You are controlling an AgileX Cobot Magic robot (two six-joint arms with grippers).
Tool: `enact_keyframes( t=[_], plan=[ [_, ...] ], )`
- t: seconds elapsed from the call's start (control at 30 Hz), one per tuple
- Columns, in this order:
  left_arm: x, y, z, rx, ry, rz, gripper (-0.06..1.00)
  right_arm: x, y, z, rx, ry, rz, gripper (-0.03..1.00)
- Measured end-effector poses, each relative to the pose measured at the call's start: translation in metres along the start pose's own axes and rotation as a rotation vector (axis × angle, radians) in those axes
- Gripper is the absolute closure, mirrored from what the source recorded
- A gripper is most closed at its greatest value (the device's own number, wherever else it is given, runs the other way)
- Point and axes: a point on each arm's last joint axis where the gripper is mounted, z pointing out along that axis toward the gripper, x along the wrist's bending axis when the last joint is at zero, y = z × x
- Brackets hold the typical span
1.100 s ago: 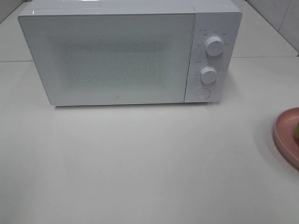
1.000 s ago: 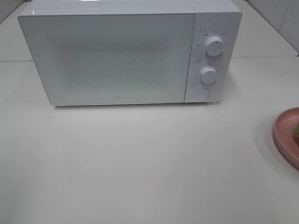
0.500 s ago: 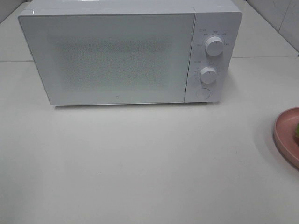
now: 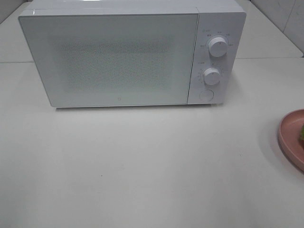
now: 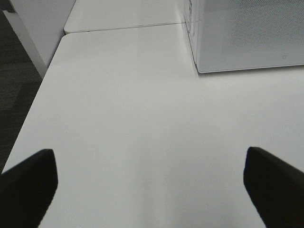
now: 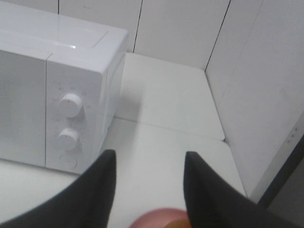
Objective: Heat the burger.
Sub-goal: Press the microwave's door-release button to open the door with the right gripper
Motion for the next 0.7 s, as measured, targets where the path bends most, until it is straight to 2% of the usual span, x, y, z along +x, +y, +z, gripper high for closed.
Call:
enact_keyframes(
  t=[0.03,0.07,0.1,0.13,0.17,0.2,0.27,0.53,0.7],
  plan=[
    [0.0,0.0,0.0,0.0,0.0,0.0,-0.04,-0.001,0.007,0.009,-0.039,-0.004,-0.026,0.6],
    [0.0,0.0,0.0,0.0,0.0,0.0,-0.04,-0.001,0.007,0.009,-0.039,-0.004,-0.026,0.6],
    [0.0,0.0,0.0,0.0,0.0,0.0,-0.04,-0.001,0.01,0.013,-0.061,-0.007,-0.034,0.65],
    [0.0,0.0,0.0,0.0,0.0,0.0,-0.04,-0.001,0.014,0.022,-0.082,-0.009,-0.049,0.81],
    [0.0,0.0,0.0,0.0,0.0,0.0,-0.04,-0.001,0.014,0.022,-0.082,-0.009,-0.049,0.81],
    [0.0,0.0,0.0,0.0,0.0,0.0,-0.04,-0.002,0.017,0.031,-0.091,-0.009,-0.052,0.91],
    [0.0,0.0,0.0,0.0,0.0,0.0,-0.04,-0.001,0.018,0.036,-0.087,-0.008,-0.054,0.94],
    [0.001,0.0,0.0,0.002,0.015,-0.007,-0.04,-0.001,0.021,0.075,-0.086,-0.003,-0.058,0.94],
    [0.002,0.0,0.0,0.003,0.026,-0.004,-0.04,0.001,0.015,0.099,-0.125,-0.004,-0.046,0.94]
  ],
)
